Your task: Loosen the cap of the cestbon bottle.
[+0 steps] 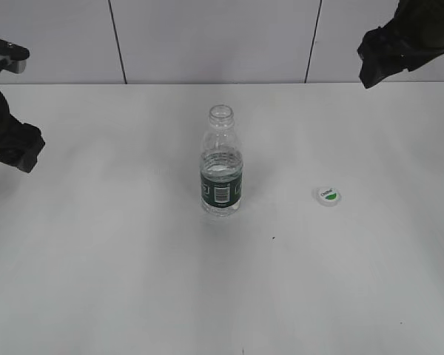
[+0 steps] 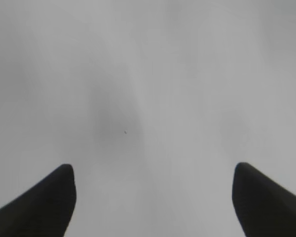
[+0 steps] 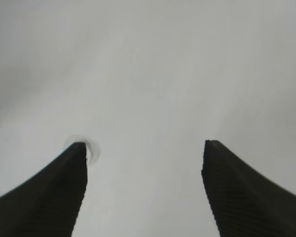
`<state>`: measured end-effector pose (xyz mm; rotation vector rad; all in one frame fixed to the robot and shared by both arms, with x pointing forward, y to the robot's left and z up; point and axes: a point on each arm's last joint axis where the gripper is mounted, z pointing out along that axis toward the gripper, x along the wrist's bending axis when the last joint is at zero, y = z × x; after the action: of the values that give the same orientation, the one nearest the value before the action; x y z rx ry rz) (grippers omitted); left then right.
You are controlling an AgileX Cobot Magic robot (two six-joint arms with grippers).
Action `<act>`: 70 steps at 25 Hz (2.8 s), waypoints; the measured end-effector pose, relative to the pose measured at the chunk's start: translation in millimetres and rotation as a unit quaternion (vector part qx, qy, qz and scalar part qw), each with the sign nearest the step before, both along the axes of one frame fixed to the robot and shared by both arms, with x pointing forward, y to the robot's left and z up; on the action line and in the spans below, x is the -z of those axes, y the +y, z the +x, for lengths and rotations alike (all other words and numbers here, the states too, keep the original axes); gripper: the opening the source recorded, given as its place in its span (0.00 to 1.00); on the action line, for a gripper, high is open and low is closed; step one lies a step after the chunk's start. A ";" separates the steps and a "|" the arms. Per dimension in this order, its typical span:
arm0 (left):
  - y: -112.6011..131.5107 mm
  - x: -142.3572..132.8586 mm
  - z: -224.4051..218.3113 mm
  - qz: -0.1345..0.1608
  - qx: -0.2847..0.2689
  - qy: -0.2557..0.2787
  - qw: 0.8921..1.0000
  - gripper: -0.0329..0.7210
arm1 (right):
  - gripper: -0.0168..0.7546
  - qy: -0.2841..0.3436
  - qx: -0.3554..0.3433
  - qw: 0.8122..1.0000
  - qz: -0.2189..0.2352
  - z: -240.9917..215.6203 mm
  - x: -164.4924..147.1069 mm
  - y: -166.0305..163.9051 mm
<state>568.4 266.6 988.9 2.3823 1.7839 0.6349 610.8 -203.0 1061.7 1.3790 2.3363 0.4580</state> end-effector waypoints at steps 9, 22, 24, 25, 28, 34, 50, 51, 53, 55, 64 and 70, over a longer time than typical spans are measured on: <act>0.5 -8.2 -14.3 -0.011 -0.027 0.109 0.994 0.82 | 0.74 0.108 0.085 0.990 -0.004 -10.0 2.8 -49.0; 6.3 -48.7 -45.6 -0.048 -0.042 0.088 0.994 0.82 | 0.74 0.088 0.090 0.992 0.011 -73.4 -32.3 -58.4; 8.0 -51.0 -58.0 -0.049 -0.041 0.084 0.994 0.82 | 0.74 0.084 0.090 0.992 0.013 -86.1 -34.3 -59.9; 9.0 -51.5 -65.0 -0.049 -0.041 0.084 0.994 0.82 | 0.74 0.085 0.090 0.992 0.014 -92.1 -33.3 -60.4; 12.1 -53.3 -87.2 -0.050 -0.041 0.078 0.995 0.82 | 0.74 0.077 0.090 0.993 0.022 -114.3 -35.1 -62.3; 18.2 -67.1 -131.1 -0.061 -0.036 0.023 0.997 0.82 | 0.74 0.052 0.089 0.994 0.032 -160.1 -37.3 -67.6; 29.8 -62.4 -223.4 -0.088 -0.028 -0.082 0.992 0.82 | 0.74 -0.002 0.112 0.992 0.061 -256.5 -15.8 -79.8; 30.3 -61.1 -227.7 -0.090 -0.028 -0.088 0.992 0.82 | 0.74 -0.007 0.114 0.991 0.064 -261.5 -14.3 -80.3; 31.5 -57.3 -235.9 -0.091 -0.027 -0.096 0.991 0.82 | 0.74 -0.007 0.118 0.991 0.068 -270.2 -9.1 -81.2; 32.5 -56.4 -243.1 -0.093 -0.027 -0.105 0.990 0.82 | 0.74 -0.016 0.120 0.990 0.073 -278.6 -8.2 -82.1; 31.7 -60.4 -267.7 -0.131 -0.027 -0.153 0.979 0.82 | 0.74 -0.046 0.122 0.988 0.084 -302.6 -2.1 -85.1; 33.5 -63.7 -281.4 -0.138 -0.024 -0.189 0.972 0.82 | 0.74 -0.066 0.121 0.987 0.088 -314.6 10.8 -86.8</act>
<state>287.0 300.1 1052.6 1.8940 1.6431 0.7316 296.2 -289.7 1050.9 1.6355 2.0312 0.6730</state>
